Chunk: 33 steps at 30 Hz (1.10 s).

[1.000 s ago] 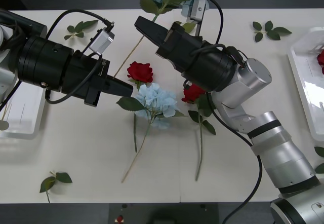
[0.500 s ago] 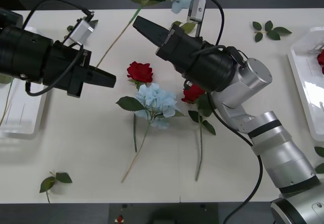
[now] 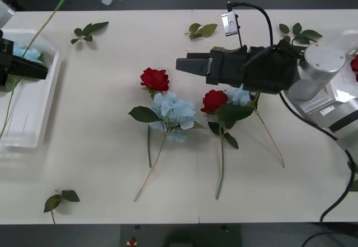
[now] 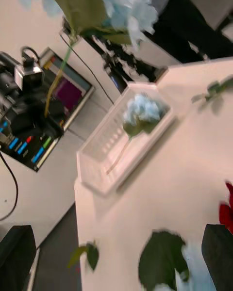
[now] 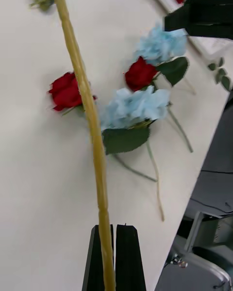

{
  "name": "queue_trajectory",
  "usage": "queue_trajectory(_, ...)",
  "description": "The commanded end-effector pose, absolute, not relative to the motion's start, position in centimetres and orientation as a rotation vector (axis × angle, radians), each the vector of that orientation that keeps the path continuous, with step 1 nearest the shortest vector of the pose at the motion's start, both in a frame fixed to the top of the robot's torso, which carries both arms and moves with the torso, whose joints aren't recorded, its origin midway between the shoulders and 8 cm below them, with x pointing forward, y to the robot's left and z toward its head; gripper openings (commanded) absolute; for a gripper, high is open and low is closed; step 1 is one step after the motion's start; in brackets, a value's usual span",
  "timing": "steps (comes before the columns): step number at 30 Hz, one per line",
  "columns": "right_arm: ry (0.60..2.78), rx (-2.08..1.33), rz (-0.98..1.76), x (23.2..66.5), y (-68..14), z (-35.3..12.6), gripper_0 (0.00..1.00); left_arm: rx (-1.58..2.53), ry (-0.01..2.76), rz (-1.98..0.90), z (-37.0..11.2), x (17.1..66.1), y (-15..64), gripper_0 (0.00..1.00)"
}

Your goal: Put the red flowers into the right box and the blue flowers into the left box

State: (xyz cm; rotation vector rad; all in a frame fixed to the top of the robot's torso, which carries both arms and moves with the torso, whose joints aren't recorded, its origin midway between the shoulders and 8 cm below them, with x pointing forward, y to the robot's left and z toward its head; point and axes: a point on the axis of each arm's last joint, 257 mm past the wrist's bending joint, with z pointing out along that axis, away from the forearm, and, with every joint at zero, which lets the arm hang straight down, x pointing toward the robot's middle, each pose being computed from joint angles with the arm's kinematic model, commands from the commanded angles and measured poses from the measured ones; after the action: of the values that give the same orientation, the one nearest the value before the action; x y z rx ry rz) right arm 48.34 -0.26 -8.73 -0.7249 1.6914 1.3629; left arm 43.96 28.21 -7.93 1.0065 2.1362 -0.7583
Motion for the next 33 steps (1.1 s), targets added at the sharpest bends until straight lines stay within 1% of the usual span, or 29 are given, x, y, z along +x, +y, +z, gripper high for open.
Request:
queue_trajectory(1, 1.914, -0.681, 1.323, 49.4, -2.6, -8.2, 1.00, 0.937, 2.229, -0.556, -5.9, 45.2, 34.2, 0.00)
queue_trajectory(3, 2.038, -0.675, 1.248, 49.8, -4.1, -9.7, 1.00, 0.878, 2.283, -0.500, -6.1, 45.4, 36.7, 0.00)
queue_trajectory(5, 2.207, -0.662, 1.126, 50.1, -6.4, -11.7, 1.00, 0.809, 2.347, -0.407, -6.3, 45.6, 40.0, 0.00)
queue_trajectory(6, 2.242, -0.661, 1.093, 50.1, -6.8, -12.2, 1.00, 0.793, 2.360, -0.382, -6.3, 45.7, 40.8, 0.00)
queue_trajectory(8, 2.343, -0.665, 0.941, 50.2, -9.0, -13.5, 1.00, 0.728, 2.419, -0.272, -6.5, 45.8, 44.1, 0.00)
queue_trajectory(11, 2.438, -0.679, 0.732, 49.9, -12.2, -15.2, 1.00, 0.666, 2.475, -0.151, -6.7, 45.7, 47.3, 0.00)
queue_trajectory(15, 2.463, -0.766, 0.417, 49.6, -16.5, -16.4, 1.00, 0.587, 2.509, -0.006, -7.3, 45.5, 51.3, 0.00)
queue_trajectory(19, 2.464, -0.824, 0.208, 49.6, -20.2, -17.2, 1.00, 0.534, 2.525, 0.088, -8.5, 45.4, 53.9, 0.00)
queue_trajectory(24, 2.468, -0.850, 0.106, 49.7, -23.5, -17.3, 1.00, 0.482, 2.554, 0.173, -9.9, 44.9, 56.2, 0.00)
queue_trajectory(27, 2.433, -0.946, 0.008, 50.0, -25.2, -18.0, 1.00, 0.443, 2.580, 0.245, -10.6, 44.4, 58.1, 0.00)
queue_trajectory(33, 2.429, -0.947, -0.016, 50.8, -25.8, -20.4, 1.00, 0.434, 2.624, 0.275, -12.6, 43.8, 58.6, 0.00)
